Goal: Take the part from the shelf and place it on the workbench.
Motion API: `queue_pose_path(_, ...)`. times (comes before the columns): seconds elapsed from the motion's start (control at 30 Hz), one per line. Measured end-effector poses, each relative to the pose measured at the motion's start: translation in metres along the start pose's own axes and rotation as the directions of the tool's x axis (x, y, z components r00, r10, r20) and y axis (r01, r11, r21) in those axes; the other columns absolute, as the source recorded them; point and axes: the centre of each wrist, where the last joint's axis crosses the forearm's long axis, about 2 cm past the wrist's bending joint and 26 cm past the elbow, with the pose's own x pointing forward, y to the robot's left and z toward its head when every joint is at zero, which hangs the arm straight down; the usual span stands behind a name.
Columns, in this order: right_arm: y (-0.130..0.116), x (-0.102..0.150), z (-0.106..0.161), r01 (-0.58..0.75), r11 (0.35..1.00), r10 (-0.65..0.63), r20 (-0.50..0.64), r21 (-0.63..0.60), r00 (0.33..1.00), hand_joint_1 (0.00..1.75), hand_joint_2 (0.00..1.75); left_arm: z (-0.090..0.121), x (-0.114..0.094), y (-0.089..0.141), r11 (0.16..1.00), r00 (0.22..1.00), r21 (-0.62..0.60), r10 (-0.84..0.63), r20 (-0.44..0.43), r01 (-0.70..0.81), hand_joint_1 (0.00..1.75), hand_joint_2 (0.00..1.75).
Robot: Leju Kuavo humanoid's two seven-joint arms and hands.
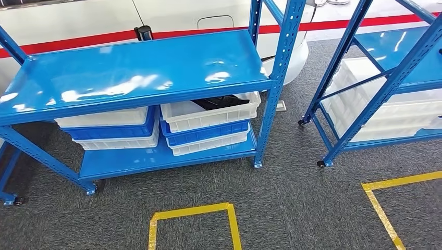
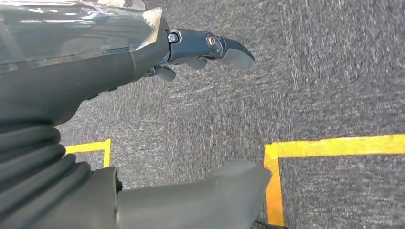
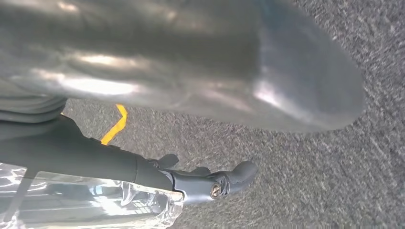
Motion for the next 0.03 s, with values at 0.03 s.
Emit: queue_pose_path(0.03,0.0,0.0,0.0,0.0,1.0,0.0,0.0,0.0,1.0,0.0,0.0,-0.0001,0.0001,0.0001,1.0,1.0,0.0,0.0,0.0,0.0,0.0,1.75)
